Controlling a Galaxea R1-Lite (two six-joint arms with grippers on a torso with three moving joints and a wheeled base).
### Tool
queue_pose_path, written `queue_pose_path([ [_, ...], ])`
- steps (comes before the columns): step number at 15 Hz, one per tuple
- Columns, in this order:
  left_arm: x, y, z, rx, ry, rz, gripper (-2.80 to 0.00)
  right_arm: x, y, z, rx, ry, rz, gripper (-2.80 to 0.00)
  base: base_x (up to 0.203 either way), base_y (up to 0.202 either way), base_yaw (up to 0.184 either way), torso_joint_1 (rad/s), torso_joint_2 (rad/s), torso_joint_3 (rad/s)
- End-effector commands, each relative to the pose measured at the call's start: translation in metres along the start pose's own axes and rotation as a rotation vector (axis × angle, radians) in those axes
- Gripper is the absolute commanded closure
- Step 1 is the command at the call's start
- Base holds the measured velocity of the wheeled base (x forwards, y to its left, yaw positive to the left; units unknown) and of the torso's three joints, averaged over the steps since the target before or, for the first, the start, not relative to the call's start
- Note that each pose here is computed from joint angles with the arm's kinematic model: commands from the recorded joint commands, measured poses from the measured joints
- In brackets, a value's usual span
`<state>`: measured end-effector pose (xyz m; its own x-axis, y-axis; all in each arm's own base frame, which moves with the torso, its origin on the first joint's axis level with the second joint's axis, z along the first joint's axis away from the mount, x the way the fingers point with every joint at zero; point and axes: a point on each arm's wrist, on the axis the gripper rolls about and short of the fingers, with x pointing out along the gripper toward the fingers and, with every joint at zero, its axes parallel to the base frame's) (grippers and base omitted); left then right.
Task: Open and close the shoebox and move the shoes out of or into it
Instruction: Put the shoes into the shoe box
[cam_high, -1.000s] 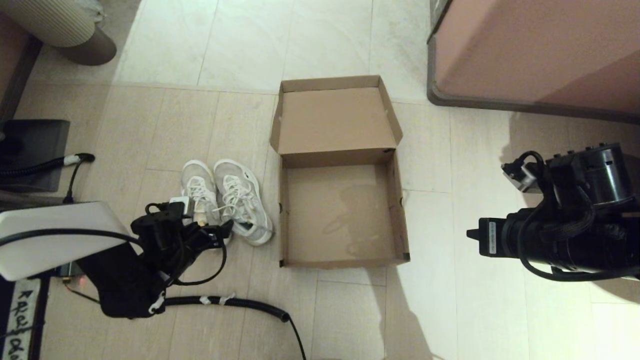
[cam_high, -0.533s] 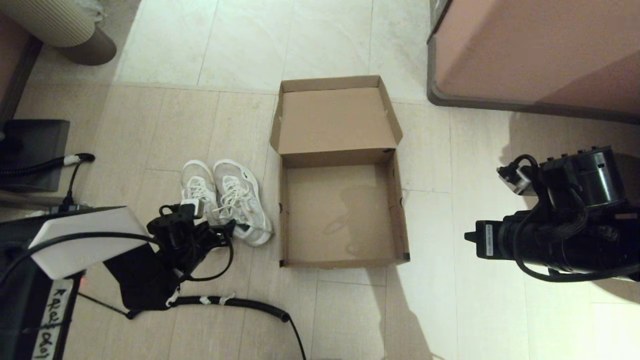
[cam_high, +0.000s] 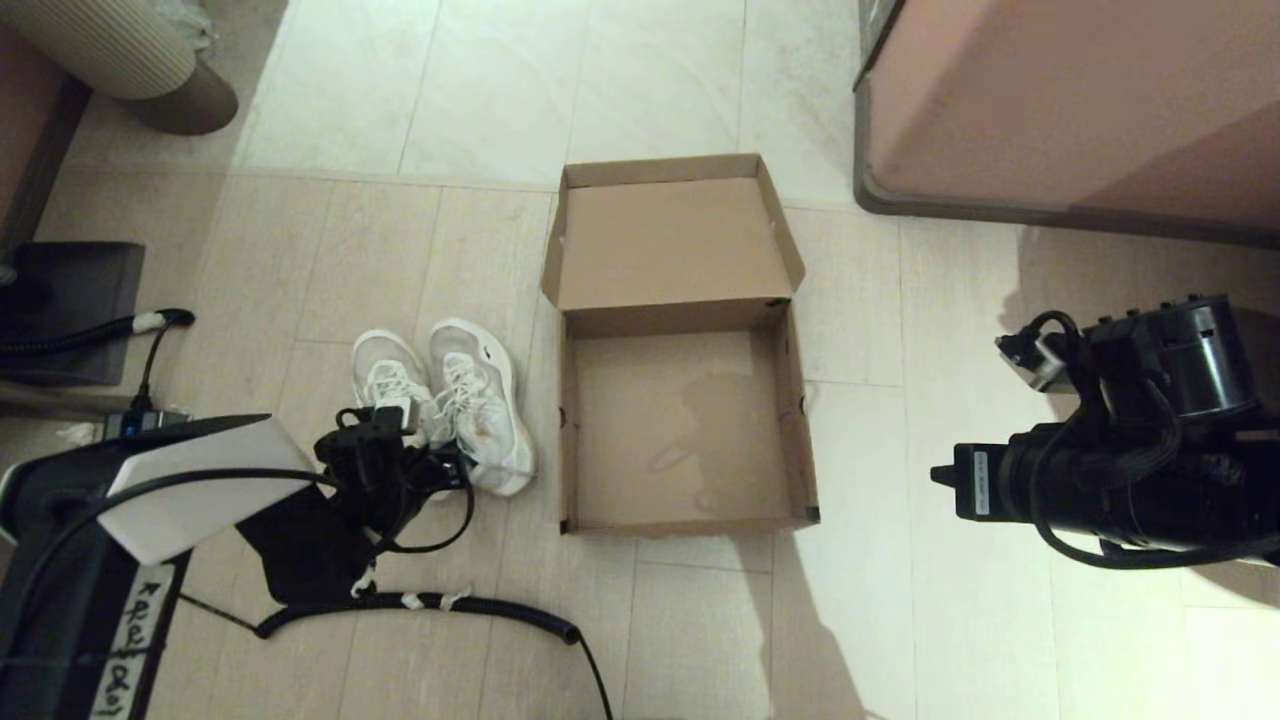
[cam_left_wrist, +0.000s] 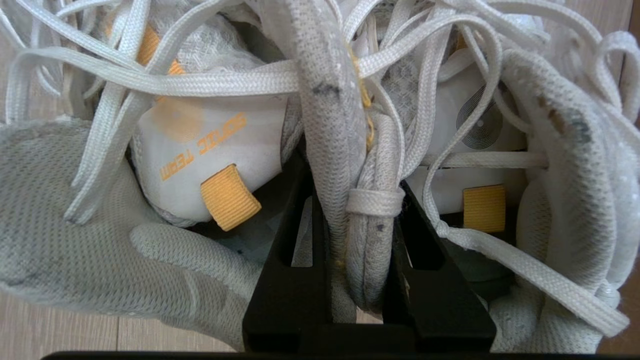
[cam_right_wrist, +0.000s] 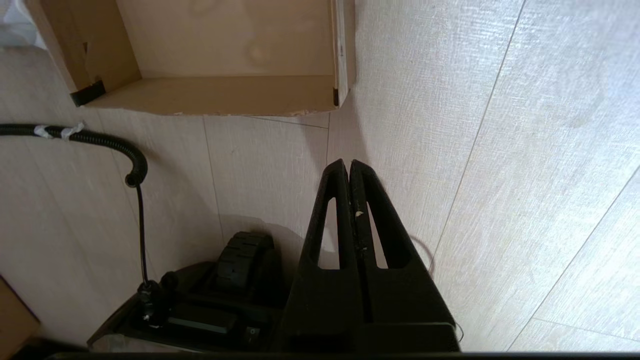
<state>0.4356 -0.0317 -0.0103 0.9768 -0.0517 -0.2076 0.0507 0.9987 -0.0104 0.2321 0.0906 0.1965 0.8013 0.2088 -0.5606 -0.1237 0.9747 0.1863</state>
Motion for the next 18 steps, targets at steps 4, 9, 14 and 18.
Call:
queue_pose_path([
  [4,-0.033,-0.003,0.041,0.001,-0.035,0.003,0.0,-0.02,0.0,0.005,0.004,-0.059,0.017,0.0,0.0,0.0,0.0,0.0,0.0,0.0],
  [9,-0.096,-0.005,0.072,0.009,-0.013,0.018,0.0,-0.047,0.0,0.007,0.003,-0.098,0.035,0.0,0.0,0.0,0.0,0.0,0.0,0.0],
  [14,-0.155,-0.036,0.137,0.026,-0.097,-0.005,0.0,-0.057,-0.002,0.007,0.003,-0.107,0.035,0.0,0.0,0.0,0.0,0.0,0.0,0.0],
  [18,-0.197,-0.083,0.175,0.043,-0.129,-0.072,0.0,-0.053,0.0,0.009,0.001,-0.101,0.035,0.0,0.0,0.0,0.0,0.0,0.0,0.0],
])
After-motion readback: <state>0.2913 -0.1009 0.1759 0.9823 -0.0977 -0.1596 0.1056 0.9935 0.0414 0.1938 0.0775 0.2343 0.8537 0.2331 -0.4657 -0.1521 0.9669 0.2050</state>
